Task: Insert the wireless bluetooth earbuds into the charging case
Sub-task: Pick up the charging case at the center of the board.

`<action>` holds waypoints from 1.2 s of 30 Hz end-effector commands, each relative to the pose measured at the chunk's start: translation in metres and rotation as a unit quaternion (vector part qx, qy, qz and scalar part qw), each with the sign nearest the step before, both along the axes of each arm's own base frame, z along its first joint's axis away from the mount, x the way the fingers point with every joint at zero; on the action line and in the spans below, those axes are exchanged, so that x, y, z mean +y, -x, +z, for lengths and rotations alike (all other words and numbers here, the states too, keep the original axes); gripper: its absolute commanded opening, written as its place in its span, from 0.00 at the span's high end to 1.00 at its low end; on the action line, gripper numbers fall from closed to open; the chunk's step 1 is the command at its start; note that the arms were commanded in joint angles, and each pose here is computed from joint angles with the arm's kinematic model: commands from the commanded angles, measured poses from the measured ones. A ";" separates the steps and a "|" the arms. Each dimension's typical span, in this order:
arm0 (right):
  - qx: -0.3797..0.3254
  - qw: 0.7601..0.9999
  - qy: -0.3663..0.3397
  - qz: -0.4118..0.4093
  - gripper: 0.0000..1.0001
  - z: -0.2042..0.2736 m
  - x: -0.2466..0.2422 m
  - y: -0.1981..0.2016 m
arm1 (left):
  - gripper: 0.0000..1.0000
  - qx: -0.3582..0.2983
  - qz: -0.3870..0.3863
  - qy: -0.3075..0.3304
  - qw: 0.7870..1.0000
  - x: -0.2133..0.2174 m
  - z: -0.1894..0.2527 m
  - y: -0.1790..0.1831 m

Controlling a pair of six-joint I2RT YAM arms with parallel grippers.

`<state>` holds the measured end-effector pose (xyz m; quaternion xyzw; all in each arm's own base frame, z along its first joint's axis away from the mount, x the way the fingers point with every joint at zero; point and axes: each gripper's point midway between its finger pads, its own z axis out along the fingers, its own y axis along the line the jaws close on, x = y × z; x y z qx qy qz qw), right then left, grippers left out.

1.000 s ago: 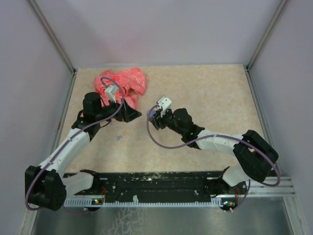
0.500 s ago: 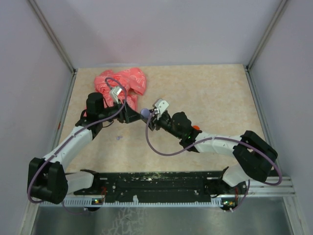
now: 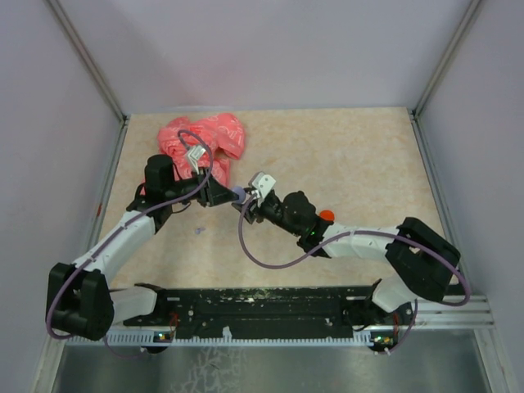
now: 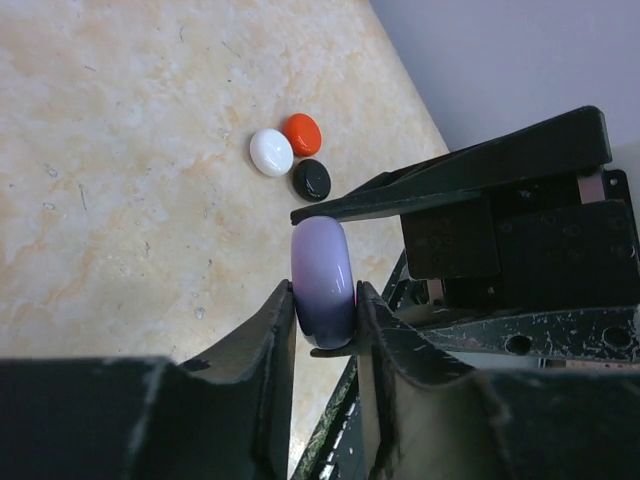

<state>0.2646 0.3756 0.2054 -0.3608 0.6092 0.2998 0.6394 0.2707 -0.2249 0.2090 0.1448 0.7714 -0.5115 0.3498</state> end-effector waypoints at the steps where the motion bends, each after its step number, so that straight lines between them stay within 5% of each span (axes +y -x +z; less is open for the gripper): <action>1: -0.035 0.999 -0.032 0.026 0.60 0.024 0.013 0.007 | 0.74 -0.019 -0.005 0.003 1.000 0.001 0.004 -0.003; 9: -0.020 0.999 0.003 0.045 0.42 0.020 0.006 0.012 | 0.99 -0.061 -0.032 -0.003 0.998 0.000 0.015 0.004; 32: 0.148 0.963 0.004 0.225 0.37 0.016 -0.039 0.039 | 0.96 -0.254 -0.143 -0.054 0.955 -0.014 0.032 0.042; 36: 0.135 0.964 -0.006 0.228 0.38 0.015 -0.043 0.044 | 0.96 -0.271 -0.161 -0.050 0.948 -0.016 0.034 0.045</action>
